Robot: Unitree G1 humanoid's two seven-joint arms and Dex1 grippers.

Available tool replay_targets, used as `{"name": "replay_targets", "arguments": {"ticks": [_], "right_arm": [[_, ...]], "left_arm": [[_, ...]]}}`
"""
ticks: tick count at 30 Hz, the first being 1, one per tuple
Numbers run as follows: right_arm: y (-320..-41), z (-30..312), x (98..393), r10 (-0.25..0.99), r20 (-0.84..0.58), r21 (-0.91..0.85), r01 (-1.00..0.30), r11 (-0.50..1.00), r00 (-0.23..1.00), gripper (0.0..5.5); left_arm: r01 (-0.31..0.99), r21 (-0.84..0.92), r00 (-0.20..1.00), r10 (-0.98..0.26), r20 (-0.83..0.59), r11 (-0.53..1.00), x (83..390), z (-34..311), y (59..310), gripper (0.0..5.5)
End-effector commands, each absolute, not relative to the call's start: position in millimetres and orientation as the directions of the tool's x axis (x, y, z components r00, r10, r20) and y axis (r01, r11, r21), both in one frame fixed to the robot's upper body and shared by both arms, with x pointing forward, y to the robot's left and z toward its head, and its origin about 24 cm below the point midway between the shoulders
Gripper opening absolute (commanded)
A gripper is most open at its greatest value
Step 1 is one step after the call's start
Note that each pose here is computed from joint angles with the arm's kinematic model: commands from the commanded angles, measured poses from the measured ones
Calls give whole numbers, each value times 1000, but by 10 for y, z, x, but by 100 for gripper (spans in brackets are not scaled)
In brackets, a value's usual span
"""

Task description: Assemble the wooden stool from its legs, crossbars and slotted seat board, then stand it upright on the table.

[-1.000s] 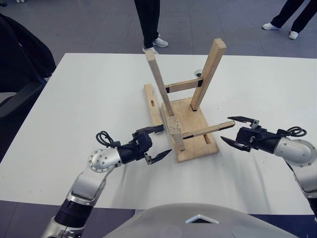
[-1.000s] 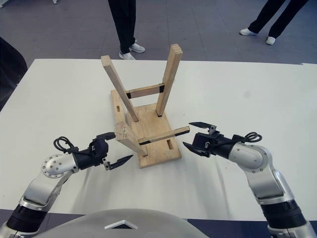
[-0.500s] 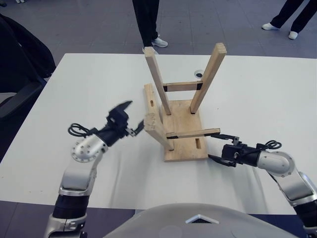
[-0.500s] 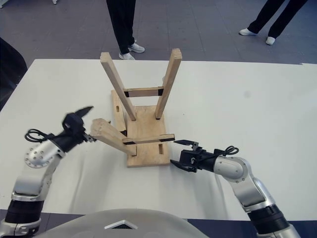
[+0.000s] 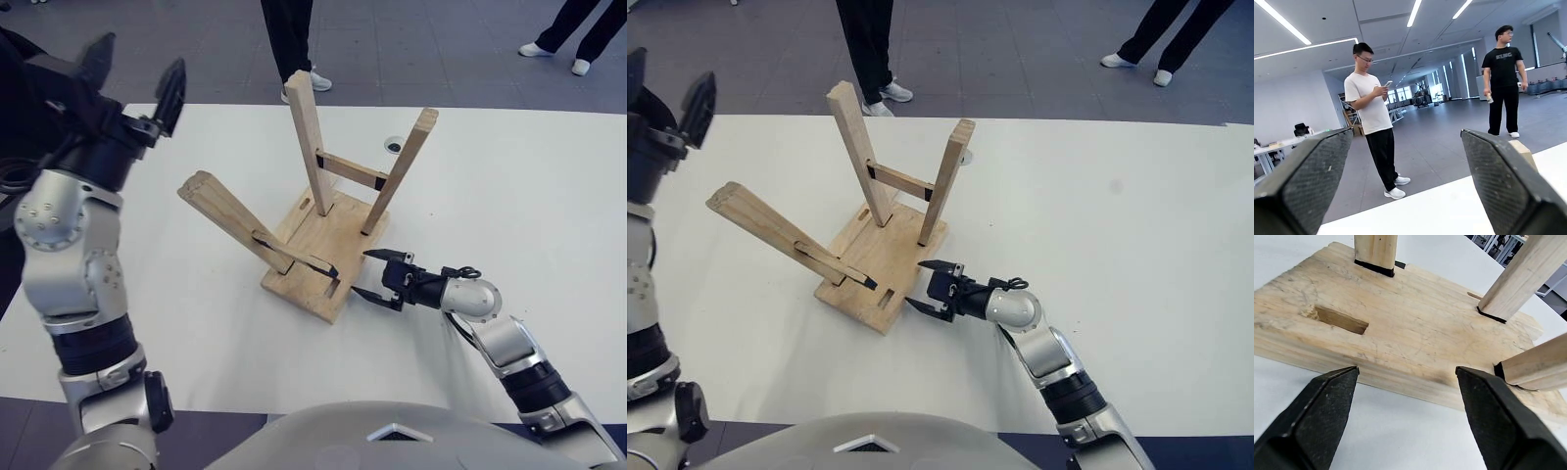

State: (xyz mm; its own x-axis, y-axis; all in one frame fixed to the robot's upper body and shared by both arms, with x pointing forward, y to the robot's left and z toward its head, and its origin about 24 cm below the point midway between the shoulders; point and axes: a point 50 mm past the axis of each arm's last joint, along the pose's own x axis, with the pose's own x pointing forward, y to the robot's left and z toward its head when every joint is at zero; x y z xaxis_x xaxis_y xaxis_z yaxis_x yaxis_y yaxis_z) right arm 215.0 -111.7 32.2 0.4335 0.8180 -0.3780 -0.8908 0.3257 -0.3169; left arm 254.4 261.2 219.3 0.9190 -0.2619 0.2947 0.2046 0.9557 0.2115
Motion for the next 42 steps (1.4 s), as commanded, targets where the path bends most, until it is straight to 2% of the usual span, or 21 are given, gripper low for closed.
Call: {"name": "replay_targets", "arguments": {"ticks": [1,4,9,14,19,21,24,25,27,30,32,34,35,36,38,42], "right_arm": [[-1267,349,2123,767,-424,-337,-870,359,481,365],[-1274,365,2100,747,-439,-328,-863,384,499,365],[-1282,375,2129,720,-462,-357,-852,384,518,365],[-1260,390,2151,713,-467,-369,-848,380,523,365],[-1271,379,2134,706,-477,-372,-848,378,524,365],[-1283,373,2131,702,-482,-377,-847,375,525,365],[-1292,366,2120,701,-486,-378,-848,371,523,365],[-1291,362,2115,701,-487,-377,-849,369,521,365],[-1286,355,2105,702,-489,-377,-851,365,517,365],[-1287,353,2098,703,-492,-382,-853,357,514,365],[-1285,355,2091,704,-492,-384,-854,352,512,365],[-1283,357,2085,704,-490,-386,-852,354,515,365],[-1278,360,2092,704,-488,-389,-851,354,516,365],[-1277,366,2100,702,-485,-393,-847,358,521,365],[-1282,375,2119,698,-483,-398,-843,363,529,365],[-1283,353,2116,693,-490,-398,-844,360,528,365]], "left_arm": [[258,80,928,-270,258,963,2427,2342,2531,379],[323,-51,930,-308,200,945,2410,2410,2329,327],[376,-120,926,-367,91,919,2389,2358,2045,323],[393,-154,919,-393,30,906,2332,2284,1947,323],[399,-121,917,-398,35,909,2318,2380,1960,323],[409,-109,911,-399,102,906,2312,2512,1965,323],[476,-104,823,-401,403,873,2237,3001,1954,323],[497,-94,790,-405,461,863,2206,3106,1943,323],[518,-90,765,-413,494,851,2184,3165,1933,323],[491,-119,823,-414,389,863,2240,2909,1955,323],[453,-176,882,-409,235,874,2278,2519,1970,323],[400,-229,908,-417,-33,888,2267,1923,1935,323],[397,-246,879,-443,-176,884,2187,1623,1867,323],[414,-287,843,-483,-239,864,2111,1460,1790,323],[439,-282,839,-501,-212,853,2137,1507,1754,323],[475,-148,873,-485,-42,868,2344,1968,1853,323]]}}
